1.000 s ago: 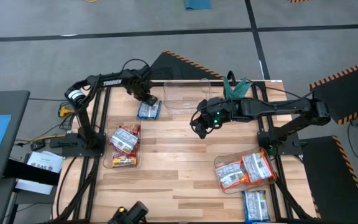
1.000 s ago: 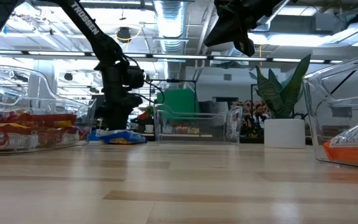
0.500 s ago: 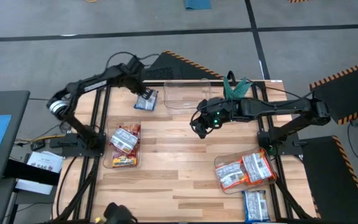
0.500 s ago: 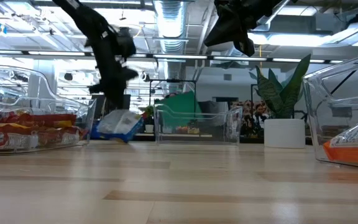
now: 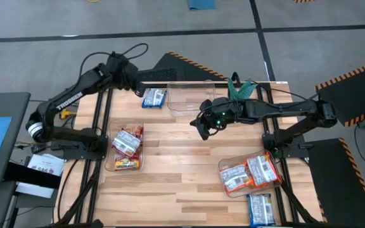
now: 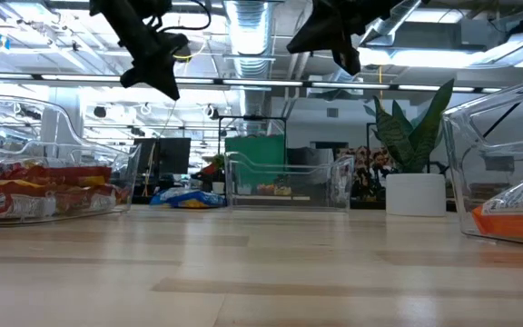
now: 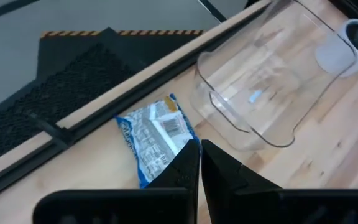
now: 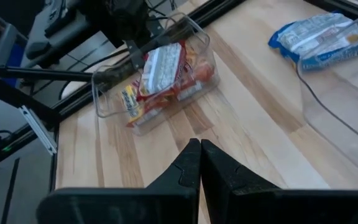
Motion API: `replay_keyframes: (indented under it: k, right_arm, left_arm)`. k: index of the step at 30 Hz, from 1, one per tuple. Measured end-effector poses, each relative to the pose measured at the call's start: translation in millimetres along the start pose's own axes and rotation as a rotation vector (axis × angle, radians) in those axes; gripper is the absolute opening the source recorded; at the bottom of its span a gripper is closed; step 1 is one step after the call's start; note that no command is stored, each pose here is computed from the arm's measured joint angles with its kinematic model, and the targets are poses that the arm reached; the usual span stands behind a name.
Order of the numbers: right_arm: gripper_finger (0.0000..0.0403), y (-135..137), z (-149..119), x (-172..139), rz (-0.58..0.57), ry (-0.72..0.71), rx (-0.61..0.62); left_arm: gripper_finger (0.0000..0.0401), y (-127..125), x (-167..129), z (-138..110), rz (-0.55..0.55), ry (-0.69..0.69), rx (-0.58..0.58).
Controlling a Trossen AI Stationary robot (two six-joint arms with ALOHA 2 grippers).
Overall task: Sort Maruchan noodles
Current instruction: Put the top blue noodle pack into the top transparent bin
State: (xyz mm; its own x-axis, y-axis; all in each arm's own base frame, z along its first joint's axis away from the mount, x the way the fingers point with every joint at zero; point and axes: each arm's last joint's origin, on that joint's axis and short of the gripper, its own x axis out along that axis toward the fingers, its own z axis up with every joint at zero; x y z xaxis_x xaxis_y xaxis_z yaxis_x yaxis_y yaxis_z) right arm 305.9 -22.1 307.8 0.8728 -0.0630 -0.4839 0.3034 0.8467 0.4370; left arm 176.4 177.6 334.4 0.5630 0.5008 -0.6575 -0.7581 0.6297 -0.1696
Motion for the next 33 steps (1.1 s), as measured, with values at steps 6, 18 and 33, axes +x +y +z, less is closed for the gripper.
replay_keyframes:
  k: [6, 18, 33]
  right_arm:
    - [0.0033, -2.2, 1.5, 0.0, -0.005, -0.006, 0.003]
    - [0.0033, -5.9, 3.7, -0.1, -0.019, -0.015, 0.010]
    - [0.0033, -6.9, 4.2, -0.1, -0.048, -0.031, 0.011]
  left_arm:
    - [0.0004, 1.3, 13.3, -0.2, 0.058, 0.024, -0.014]
    - [0.0153, 38.1, 121.5, -19.8, 0.148, 0.284, -0.232]
    - [0.0249, 49.6, 182.7, -34.0, 0.226, 0.254, -0.352]
